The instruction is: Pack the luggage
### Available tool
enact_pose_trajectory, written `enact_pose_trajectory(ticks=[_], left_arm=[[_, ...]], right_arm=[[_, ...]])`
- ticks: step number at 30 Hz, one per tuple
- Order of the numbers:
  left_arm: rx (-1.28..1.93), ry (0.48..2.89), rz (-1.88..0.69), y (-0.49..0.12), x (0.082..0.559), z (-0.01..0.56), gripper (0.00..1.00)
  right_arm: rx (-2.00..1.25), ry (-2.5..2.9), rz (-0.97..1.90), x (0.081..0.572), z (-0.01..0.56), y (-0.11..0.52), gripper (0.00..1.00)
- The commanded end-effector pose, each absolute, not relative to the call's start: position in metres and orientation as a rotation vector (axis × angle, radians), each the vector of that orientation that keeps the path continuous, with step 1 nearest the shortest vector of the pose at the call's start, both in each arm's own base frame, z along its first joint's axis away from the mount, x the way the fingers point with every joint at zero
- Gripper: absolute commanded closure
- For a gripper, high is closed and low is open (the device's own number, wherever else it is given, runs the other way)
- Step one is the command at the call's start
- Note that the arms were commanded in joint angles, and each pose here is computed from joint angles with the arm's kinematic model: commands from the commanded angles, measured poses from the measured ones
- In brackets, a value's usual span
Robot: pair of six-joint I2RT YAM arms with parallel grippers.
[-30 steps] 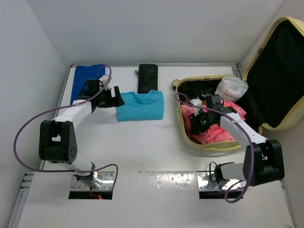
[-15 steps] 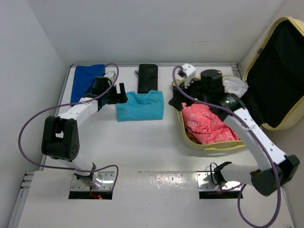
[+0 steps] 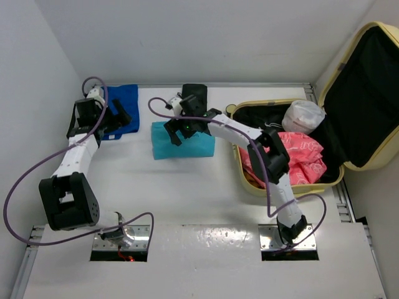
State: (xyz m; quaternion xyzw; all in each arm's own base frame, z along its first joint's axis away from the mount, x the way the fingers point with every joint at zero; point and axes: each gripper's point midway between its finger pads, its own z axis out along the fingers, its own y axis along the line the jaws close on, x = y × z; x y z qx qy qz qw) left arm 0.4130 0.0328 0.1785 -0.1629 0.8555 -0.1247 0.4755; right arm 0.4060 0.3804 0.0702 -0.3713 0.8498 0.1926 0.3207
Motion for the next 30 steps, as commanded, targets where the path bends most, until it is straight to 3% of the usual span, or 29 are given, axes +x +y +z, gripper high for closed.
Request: enact_pose_trajectory(ticks=[1, 10, 17, 19, 21, 23, 24, 25, 27, 30], left_arm=[[-0.416, 2.104, -0.288, 0.047, 0.398, 0.176, 0.00], [-0.466, 2.106, -0.281, 0.070, 0.398, 0.170, 0.00], [-0.509, 2.138, -0.344, 0.073, 0.400, 0.159, 0.00], [-0.509, 2.127, -0.347, 0.076, 0.401, 0.163, 0.00], [-0.519, 2.125, -0.353, 0.076, 0.401, 0.163, 0.00], [-0.514, 2.125, -0.363, 0.074, 0.401, 0.163, 0.00], [-0.509, 2.117, -0.361, 0.075, 0.403, 0.167, 0.00], [-0.509, 2.117, -0.361, 0.075, 0.403, 0.167, 0.00], [-0.504, 2.117, -0.371, 0.073, 0.403, 0.168, 0.00], [-0.485, 2.111, -0.374, 0.072, 0.402, 0.171, 0.00]], right_arm=[[-0.985, 2.185, 0.471, 0.424, 0.071, 0.402, 0.00], [-1.055, 2.406, 0.263, 0.416, -0.005, 0.380, 0.00], [-1.086, 2.631, 0.408, 0.369, -0.050, 0.352, 0.03], [-1.081, 2.650, 0.472, 0.364, -0.047, 0.356, 0.43], [-1.089, 2.653, 0.488, 0.360, -0.045, 0.357, 0.66], [-1.143, 2.653, 0.494, 0.350, -0.047, 0.356, 0.81], [-1.162, 2.638, 0.498, 0.347, -0.040, 0.358, 0.94], [-1.206, 2.612, 0.497, 0.346, -0.036, 0.360, 1.00], [-1.240, 2.620, 0.500, 0.338, -0.027, 0.357, 1.00], [-1.185, 2.453, 0.554, 0.352, 0.049, 0.362, 1.00]])
